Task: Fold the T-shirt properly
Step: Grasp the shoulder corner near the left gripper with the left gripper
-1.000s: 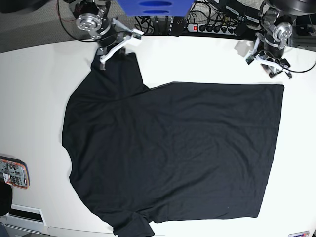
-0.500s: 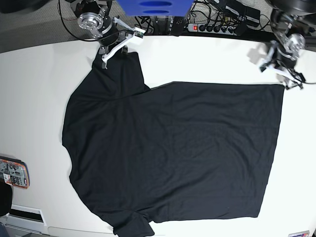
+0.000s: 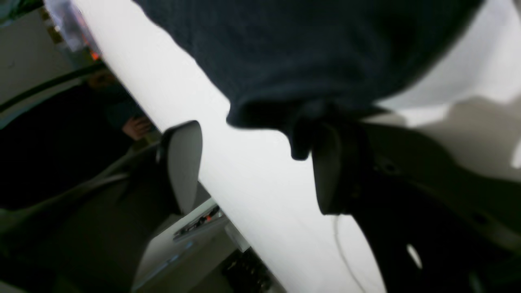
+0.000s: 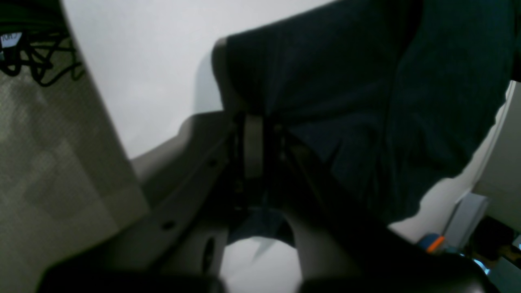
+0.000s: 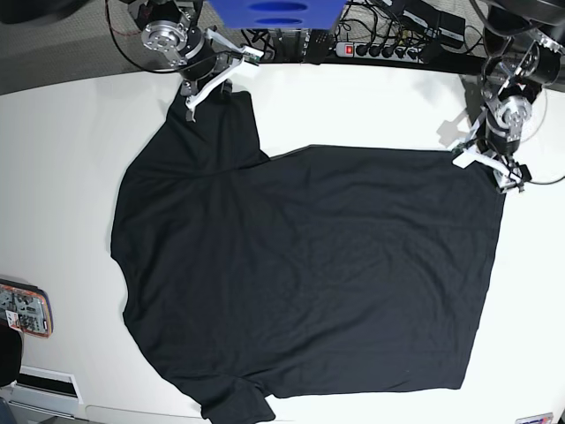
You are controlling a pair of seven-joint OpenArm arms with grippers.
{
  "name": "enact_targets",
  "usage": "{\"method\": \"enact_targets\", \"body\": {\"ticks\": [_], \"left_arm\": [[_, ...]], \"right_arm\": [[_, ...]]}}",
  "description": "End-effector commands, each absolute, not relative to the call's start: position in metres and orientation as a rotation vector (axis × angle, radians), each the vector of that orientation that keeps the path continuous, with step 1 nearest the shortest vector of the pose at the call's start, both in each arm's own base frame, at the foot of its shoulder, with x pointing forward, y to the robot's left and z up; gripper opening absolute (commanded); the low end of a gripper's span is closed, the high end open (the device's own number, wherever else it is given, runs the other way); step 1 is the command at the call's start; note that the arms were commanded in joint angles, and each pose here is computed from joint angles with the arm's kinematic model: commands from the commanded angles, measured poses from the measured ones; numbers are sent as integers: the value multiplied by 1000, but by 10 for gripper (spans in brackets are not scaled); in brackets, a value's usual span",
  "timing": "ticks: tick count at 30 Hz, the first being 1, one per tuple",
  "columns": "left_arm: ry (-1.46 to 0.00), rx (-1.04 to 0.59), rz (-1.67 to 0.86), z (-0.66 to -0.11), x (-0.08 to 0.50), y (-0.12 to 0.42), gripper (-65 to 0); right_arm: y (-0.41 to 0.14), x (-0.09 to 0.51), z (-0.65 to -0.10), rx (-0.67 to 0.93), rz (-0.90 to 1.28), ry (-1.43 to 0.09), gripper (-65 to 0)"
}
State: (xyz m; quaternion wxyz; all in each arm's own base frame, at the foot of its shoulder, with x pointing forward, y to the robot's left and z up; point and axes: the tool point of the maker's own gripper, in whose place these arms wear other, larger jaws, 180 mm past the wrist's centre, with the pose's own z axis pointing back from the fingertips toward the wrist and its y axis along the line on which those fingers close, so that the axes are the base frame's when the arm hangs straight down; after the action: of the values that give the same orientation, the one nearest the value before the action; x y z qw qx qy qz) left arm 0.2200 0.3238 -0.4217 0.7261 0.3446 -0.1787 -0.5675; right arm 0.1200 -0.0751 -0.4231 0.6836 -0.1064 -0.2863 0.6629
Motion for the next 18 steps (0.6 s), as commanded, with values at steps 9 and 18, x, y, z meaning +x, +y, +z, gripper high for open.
{"method": "enact_targets", "body": {"ticks": [9, 18], "left_arm": [[-343, 729, -1289, -433, 216, 324, -393], [-367, 686, -1273, -442, 212, 304, -650]], "right_arm": [[-73, 123, -416, -243, 1483, -671, -650], [-73, 123, -416, -243, 1483, -671, -650]]}}
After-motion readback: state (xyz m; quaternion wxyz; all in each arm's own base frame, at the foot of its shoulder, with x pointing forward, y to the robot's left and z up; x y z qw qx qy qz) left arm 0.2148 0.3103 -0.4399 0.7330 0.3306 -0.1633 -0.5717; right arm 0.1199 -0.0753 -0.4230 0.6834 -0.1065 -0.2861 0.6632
